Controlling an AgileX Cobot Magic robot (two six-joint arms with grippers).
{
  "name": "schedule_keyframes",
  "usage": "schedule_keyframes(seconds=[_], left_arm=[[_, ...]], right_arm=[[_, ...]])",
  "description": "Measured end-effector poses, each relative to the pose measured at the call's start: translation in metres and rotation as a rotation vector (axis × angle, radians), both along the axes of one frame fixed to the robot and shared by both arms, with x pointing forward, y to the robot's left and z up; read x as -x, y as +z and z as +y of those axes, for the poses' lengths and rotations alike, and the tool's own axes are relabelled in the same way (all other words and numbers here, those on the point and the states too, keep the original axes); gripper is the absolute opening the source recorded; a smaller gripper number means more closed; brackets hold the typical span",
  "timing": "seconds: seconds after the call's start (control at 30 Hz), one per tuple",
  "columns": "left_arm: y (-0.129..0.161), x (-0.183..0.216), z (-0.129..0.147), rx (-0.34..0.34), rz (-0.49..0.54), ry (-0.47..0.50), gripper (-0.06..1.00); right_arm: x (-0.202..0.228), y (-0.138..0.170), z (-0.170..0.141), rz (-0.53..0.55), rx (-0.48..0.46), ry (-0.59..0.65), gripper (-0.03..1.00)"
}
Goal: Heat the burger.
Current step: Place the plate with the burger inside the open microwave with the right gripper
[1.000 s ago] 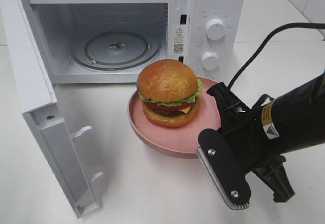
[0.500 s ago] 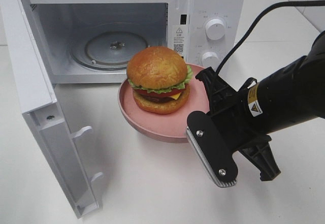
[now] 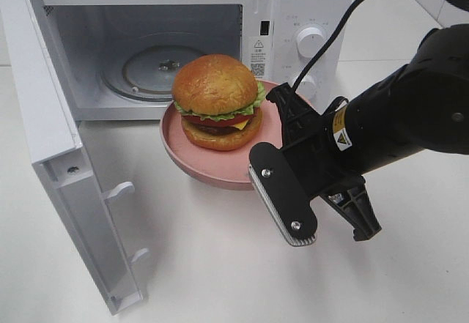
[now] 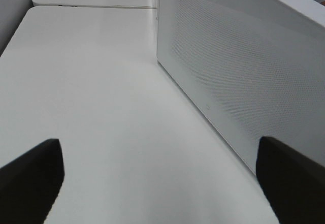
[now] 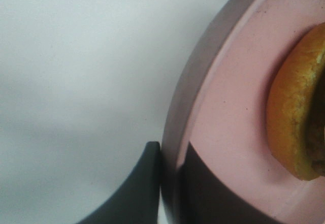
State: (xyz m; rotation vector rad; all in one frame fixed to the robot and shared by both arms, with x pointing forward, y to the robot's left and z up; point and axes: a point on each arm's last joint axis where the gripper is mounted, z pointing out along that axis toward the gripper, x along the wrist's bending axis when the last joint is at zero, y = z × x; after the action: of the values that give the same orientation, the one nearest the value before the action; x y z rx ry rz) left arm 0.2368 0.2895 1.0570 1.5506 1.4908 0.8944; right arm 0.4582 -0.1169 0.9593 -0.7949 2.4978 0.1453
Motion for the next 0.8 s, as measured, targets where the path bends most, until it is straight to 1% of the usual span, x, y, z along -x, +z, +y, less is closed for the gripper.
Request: schedule_keyframes(seconds=[0.33, 0.5, 0.57, 0.8], left_arm=[[0.0, 0.0, 0.0, 0.0, 0.0, 0.0, 0.97], [0.0, 0.0, 0.0, 0.0, 0.0, 0.0, 0.97], [0.0, 0.0, 0.0, 0.0, 0.0, 0.0, 0.97], [0.0, 0.0, 0.0, 0.0, 0.0, 0.0, 0.97]], right_arm=[[-0.008, 0.002, 0.008, -0.026, -0.008, -0.009, 0.03], [-0.004, 0.004, 0.017, -0.037, -0.027, 0.022, 0.03], [-0.005, 0.0, 0.026, -0.035, -0.032, 0.039, 0.03], [-0.013, -0.002, 0.034, -0.027, -0.042, 0.015, 0.03]])
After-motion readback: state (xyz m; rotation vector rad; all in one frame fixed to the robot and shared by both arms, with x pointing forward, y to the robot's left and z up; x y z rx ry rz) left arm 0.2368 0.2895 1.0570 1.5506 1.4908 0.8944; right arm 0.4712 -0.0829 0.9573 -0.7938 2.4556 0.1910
